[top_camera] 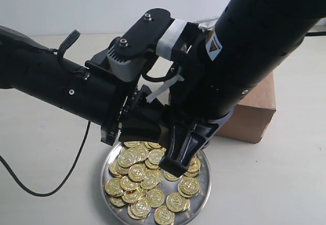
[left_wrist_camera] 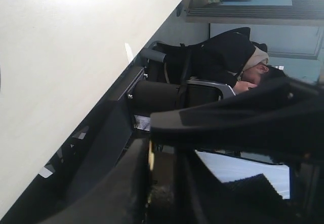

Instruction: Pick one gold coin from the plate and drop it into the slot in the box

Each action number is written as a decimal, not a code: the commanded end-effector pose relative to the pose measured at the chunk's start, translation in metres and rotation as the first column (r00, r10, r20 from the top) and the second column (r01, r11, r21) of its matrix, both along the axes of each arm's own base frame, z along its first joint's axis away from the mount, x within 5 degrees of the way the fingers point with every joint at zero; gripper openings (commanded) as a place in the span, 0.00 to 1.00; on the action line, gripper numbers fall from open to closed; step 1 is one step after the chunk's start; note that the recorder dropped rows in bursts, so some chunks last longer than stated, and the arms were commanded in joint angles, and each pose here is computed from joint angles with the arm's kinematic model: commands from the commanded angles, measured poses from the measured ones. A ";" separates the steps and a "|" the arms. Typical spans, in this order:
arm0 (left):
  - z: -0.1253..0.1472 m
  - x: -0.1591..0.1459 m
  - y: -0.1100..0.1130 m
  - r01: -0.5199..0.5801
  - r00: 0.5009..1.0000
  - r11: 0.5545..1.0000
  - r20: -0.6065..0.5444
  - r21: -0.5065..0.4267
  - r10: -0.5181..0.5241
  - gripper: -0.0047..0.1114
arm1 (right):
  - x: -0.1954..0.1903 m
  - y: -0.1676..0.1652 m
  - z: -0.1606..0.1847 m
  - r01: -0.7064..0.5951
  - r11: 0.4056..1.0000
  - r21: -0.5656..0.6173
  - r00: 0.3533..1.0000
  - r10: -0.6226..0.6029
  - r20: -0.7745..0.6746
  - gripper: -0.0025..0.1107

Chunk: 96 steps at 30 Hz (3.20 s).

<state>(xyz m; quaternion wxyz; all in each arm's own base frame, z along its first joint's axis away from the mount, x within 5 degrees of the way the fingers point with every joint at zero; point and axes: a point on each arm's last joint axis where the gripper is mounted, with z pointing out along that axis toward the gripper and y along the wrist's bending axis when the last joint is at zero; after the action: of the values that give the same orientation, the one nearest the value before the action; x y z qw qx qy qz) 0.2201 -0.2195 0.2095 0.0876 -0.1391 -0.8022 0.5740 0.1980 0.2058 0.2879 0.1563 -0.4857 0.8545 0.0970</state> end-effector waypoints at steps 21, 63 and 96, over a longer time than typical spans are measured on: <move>0.005 0.002 -0.004 -0.006 0.999 0.998 0.036 -0.058 0.008 0.04 | 0.008 -0.009 0.001 0.028 0.997 -0.074 0.995 -0.021 0.093 0.77; 0.043 0.110 -0.105 0.259 -0.123 0.845 0.884 0.468 -0.452 0.04 | -0.118 -0.153 0.031 0.604 0.766 0.219 0.767 -0.634 0.102 0.81; -0.011 0.151 -0.148 0.423 -0.173 0.766 0.873 0.484 -0.456 0.04 | -0.126 -0.152 0.029 0.573 0.795 0.201 0.805 -0.591 0.043 0.81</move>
<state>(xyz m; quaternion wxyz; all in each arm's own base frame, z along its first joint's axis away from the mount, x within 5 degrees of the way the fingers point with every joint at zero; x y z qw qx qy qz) 0.3692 -0.3658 0.1975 -0.2867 -0.7593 -0.5342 0.2363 0.0725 0.0548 0.3183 0.2631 -0.1840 0.9423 0.0949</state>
